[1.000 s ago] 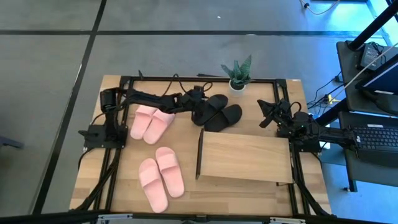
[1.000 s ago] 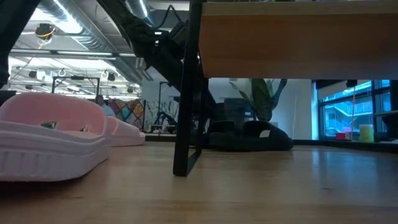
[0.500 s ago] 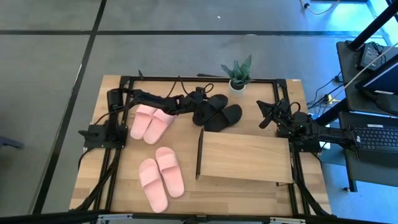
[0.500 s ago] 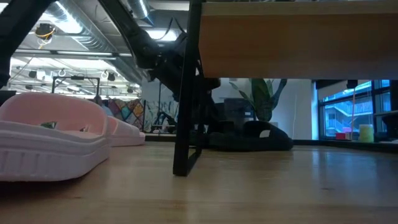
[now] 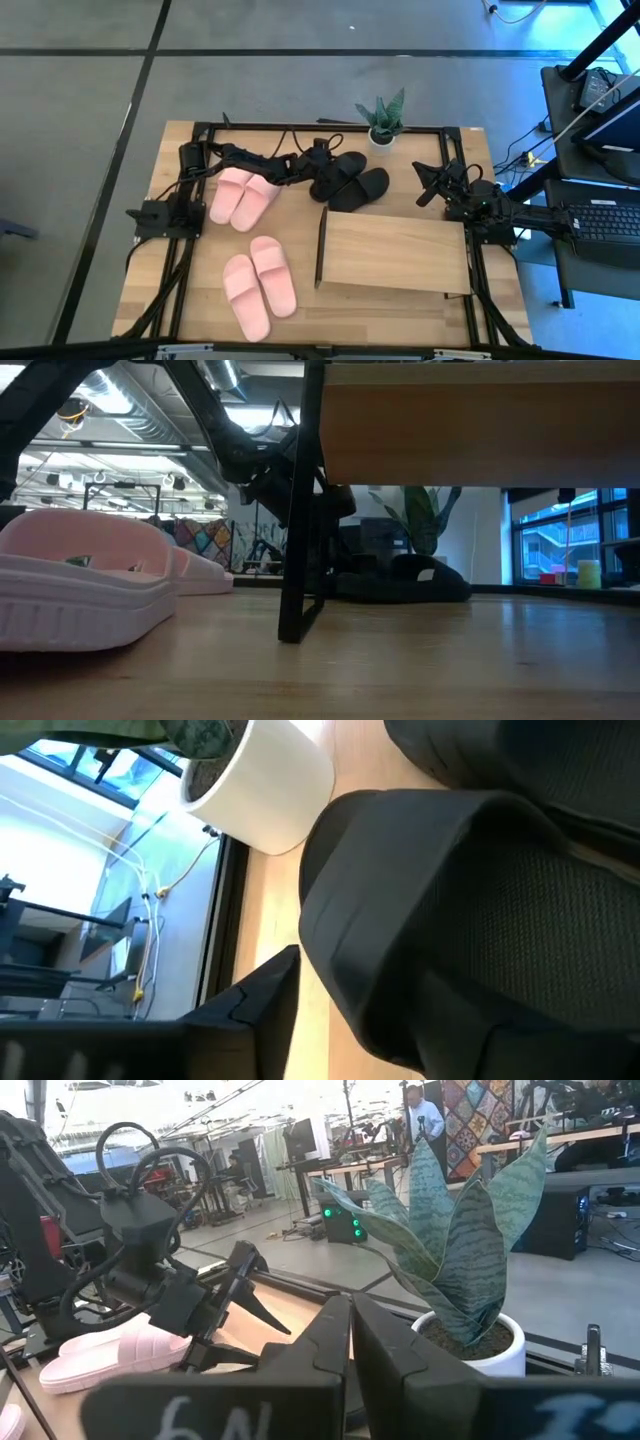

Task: Pick and place slides into the shelf
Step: Put the left black slipper onto the shelf

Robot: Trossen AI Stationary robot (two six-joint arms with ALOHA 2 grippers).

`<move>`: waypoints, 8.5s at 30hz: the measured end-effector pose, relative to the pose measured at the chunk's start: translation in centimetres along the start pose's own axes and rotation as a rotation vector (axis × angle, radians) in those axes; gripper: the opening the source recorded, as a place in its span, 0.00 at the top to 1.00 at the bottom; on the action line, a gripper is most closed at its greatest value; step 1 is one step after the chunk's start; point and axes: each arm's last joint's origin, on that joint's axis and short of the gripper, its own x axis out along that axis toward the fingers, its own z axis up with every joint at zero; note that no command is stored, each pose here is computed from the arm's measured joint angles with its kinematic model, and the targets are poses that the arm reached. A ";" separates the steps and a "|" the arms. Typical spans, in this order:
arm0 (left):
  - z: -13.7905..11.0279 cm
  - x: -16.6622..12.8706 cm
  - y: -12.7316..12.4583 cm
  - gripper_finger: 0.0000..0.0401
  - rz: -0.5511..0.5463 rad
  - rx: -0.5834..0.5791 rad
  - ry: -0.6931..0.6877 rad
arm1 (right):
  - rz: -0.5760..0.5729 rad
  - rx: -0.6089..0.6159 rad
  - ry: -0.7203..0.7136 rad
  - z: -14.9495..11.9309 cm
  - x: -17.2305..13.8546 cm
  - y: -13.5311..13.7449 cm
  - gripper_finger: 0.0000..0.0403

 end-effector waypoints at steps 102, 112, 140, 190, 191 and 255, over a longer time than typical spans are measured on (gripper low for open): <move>24.1 -20.2 -6.9 1.00 0.285 -0.630 0.110 | 0.009 0.075 0.012 -0.1 0.0 0.0 0.95; 23.8 -19.4 -6.8 1.00 0.283 -0.623 0.132 | 0.018 0.392 -0.011 0.8 -0.1 0.1 0.95; 23.6 -19.4 -6.7 1.00 0.288 -0.554 0.152 | 0.517 0.715 0.170 6.7 -1.8 1.7 0.53; 23.7 -19.6 -6.7 1.00 0.309 -0.466 0.150 | 0.581 0.691 1.277 9.0 17.0 0.3 0.50; 23.7 -19.7 -6.7 1.00 0.317 -0.464 0.148 | 0.589 0.687 1.275 8.8 17.2 0.5 0.50; 24.1 -24.3 -2.7 0.59 -0.020 -0.556 0.129 | 0.734 0.619 1.195 8.8 18.5 2.8 0.88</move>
